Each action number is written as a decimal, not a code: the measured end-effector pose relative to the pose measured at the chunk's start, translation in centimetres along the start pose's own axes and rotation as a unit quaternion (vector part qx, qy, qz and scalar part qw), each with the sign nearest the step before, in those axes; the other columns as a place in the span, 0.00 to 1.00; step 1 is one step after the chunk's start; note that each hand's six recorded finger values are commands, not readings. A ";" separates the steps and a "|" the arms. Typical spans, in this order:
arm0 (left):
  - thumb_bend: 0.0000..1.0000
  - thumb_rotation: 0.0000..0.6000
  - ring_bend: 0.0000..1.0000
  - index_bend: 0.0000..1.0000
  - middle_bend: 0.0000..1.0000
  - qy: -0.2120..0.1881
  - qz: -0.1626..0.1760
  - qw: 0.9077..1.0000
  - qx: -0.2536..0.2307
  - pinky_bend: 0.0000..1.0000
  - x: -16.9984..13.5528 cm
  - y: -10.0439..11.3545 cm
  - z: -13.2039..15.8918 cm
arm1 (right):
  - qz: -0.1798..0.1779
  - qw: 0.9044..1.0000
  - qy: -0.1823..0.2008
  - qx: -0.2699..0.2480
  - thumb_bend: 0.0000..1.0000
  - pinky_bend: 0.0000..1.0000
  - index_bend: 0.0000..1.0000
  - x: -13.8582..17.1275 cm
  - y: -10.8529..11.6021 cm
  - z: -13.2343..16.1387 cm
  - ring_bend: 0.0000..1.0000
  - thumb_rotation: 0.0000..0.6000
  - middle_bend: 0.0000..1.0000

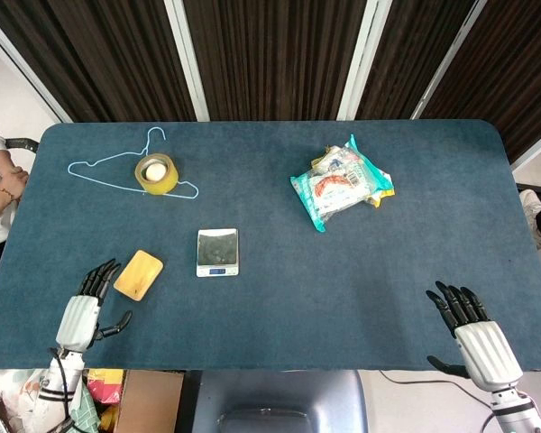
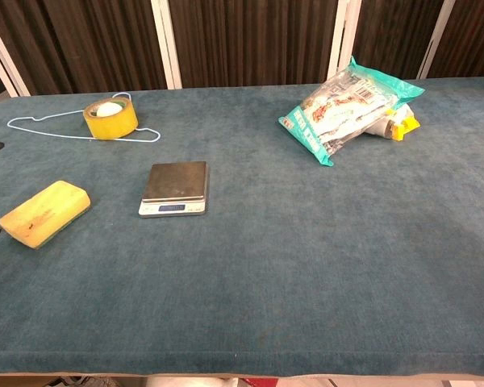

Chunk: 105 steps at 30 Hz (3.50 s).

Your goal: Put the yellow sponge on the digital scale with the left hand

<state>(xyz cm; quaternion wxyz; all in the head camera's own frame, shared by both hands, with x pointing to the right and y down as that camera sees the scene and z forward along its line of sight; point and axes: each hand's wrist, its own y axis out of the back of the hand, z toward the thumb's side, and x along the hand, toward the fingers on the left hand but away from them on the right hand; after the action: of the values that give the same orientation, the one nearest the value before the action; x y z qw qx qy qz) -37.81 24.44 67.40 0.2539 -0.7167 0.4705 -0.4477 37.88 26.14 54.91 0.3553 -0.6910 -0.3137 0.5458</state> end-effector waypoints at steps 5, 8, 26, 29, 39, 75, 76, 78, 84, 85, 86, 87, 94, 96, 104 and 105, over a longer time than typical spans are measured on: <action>0.27 1.00 0.00 0.00 0.00 0.032 0.012 0.999 -0.003 0.08 2.7 -1.7 0.8 | 0.003 1.000 -0.001 -0.002 0.19 0.00 0.00 -0.2 0.0 -0.1 0.00 1.00 0.00; 0.28 1.00 0.00 0.00 0.00 0.056 0.009 0.998 0.008 0.08 4.0 -3.1 0.8 | 0.002 1.000 -0.001 -0.003 0.19 0.00 0.00 -0.3 0.0 -0.1 0.00 1.00 0.00; 0.29 1.00 0.44 0.00 0.23 0.153 -0.003 0.988 0.018 0.55 6.7 -5.5 -1.7 | -0.003 1.000 -0.003 -0.009 0.19 0.00 0.00 0.1 0.5 -0.4 0.00 1.00 0.00; 0.30 1.00 0.50 0.00 0.27 0.156 -0.009 0.988 0.014 0.61 6.8 -5.7 -1.8 | -0.003 1.000 -0.003 -0.009 0.20 0.00 0.00 0.1 0.5 -0.4 0.00 1.00 0.00; 0.31 1.00 0.51 0.00 0.28 0.096 0.038 0.995 -0.013 0.63 8.9 -3.4 2.3 | 0.000 1.000 -0.003 -0.010 0.19 0.00 0.00 -0.1 0.4 -0.5 0.00 1.00 0.00; 0.32 1.00 0.10 0.00 0.16 0.028 -0.020 0.998 0.059 0.16 16.7 -11.7 14.8 | -0.002 0.999 -0.009 -0.034 0.20 0.00 0.00 0.3 1.7 -2.1 0.00 1.00 0.00; 0.32 1.00 0.09 0.00 0.16 0.028 -0.022 0.997 0.061 0.16 16.6 -11.7 14.7 | -0.002 0.999 -0.010 -0.034 0.20 0.00 0.00 0.3 1.7 -2.2 0.00 1.00 0.00; 0.32 1.00 0.07 0.00 0.15 0.029 -0.024 0.997 0.064 0.16 16.6 -11.6 14.5 | -0.002 0.999 -0.010 -0.033 0.20 0.00 0.00 0.3 1.7 -2.2 0.00 1.00 0.00; 0.32 1.00 0.05 0.00 0.14 0.025 -0.022 0.998 0.059 0.15 16.3 -11.2 14.7 | -0.001 0.999 -0.010 -0.031 0.20 0.00 0.00 0.2 1.6 -2.1 0.00 1.00 0.00; 0.32 1.00 0.04 0.00 0.13 0.021 -0.019 0.998 0.057 0.15 16.2 -11.0 14.8 | -0.001 0.999 -0.010 -0.031 0.20 0.00 0.00 0.2 1.6 -2.1 0.00 1.00 0.00; 0.32 1.00 0.03 0.00 0.13 0.019 -0.017 0.998 0.057 0.15 16.2 -10.9 14.9 | -0.001 1.000 -0.010 -0.030 0.20 0.00 0.00 0.2 1.6 -2.1 0.00 1.00 0.00; 0.32 1.00 0.03 0.00 0.13 0.013 -0.011 0.998 0.056 0.14 16.0 -10.5 15.1 | -0.001 1.000 -0.009 -0.029 0.20 0.00 0.00 0.2 1.6 -2.1 0.00 1.00 0.00; 0.31 1.00 0.00 0.00 0.08 -0.070 0.023 0.994 0.078 0.09 12.3 -7.2 15.5 | 0.005 1.000 -0.005 -0.026 0.19 0.00 0.00 0.3 1.3 -1.8 0.00 1.00 0.00; 0.30 1.00 0.00 0.00 0.05 -0.097 0.036 0.990 0.093 0.07 9.7 -5.5 14.2 | 0.006 1.000 -0.005 -0.023 0.19 0.00 0.00 0.3 1.2 -1.7 0.00 1.00 0.00; 0.31 1.00 0.00 0.00 0.06 -0.092 0.027 0.989 0.112 0.04 -3.4 1.3 4.0 | 0.011 1.000 -0.013 -0.010 0.20 0.00 0.00 0.2 0.6 -1.4 0.00 1.00 0.00; 0.31 1.00 0.00 0.00 0.05 -0.087 0.022 0.990 0.109 0.03 -4.0 1.6 3.3 | 0.011 1.000 -0.014 -0.008 0.19 0.00 0.00 0.1 0.6 -1.2 0.00 1.00 0.00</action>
<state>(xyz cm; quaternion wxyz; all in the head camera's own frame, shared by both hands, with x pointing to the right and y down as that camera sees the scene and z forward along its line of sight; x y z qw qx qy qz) -36.21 27.14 62.95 0.3802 -0.7106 0.4105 -0.4266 39.14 25.75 54.57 0.3396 -0.6895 -0.3153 0.5566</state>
